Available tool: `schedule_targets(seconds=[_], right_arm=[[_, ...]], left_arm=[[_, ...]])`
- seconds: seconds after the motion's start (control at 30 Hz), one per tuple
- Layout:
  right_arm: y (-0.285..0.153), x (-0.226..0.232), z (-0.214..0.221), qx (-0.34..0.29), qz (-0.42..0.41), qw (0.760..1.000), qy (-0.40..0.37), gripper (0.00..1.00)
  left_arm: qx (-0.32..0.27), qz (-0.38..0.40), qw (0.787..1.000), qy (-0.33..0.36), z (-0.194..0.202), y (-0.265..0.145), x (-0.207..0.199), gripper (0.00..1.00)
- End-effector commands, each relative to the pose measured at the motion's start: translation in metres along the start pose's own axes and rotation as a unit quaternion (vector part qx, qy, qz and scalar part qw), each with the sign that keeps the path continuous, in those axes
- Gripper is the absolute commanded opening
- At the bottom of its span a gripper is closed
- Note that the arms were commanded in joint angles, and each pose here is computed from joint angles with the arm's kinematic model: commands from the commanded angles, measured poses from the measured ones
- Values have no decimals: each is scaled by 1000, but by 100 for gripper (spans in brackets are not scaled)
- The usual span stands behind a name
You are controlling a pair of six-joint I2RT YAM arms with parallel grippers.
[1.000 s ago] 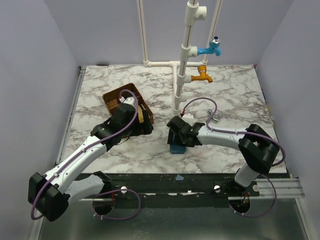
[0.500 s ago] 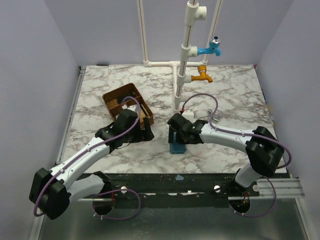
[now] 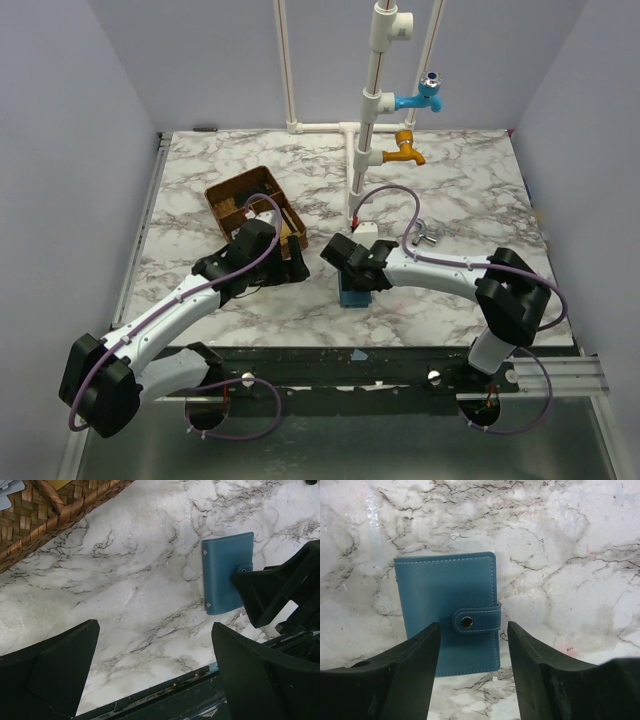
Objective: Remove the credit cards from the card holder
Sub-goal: Open the card holder at the center of the board.
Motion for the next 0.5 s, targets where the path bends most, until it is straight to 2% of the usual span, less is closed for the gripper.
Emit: schedule_targets(seconds=[0.0, 0.4, 0.47], right_arm=[[7, 2, -5, -19, 25, 999, -7, 57], [17, 4, 3, -5, 36, 999, -14, 32], [20, 3, 8, 1, 34, 999, -13, 32]], left_arm=[[2, 9, 1000, -7, 4, 1, 1, 99], [8, 9, 1000, -8, 5, 4, 1, 99], [10, 10, 1000, -8, 6, 5, 1, 99]])
Point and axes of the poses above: each gripper's point midway between its finger pads, its own y axis out along the fingers, its own x axis along the line the jaws close on, z = x × y, the point moved 6 cm from there along -y, back along the fingers, and after that the axes turned 3 degrees about y, right-handed, at the moved point
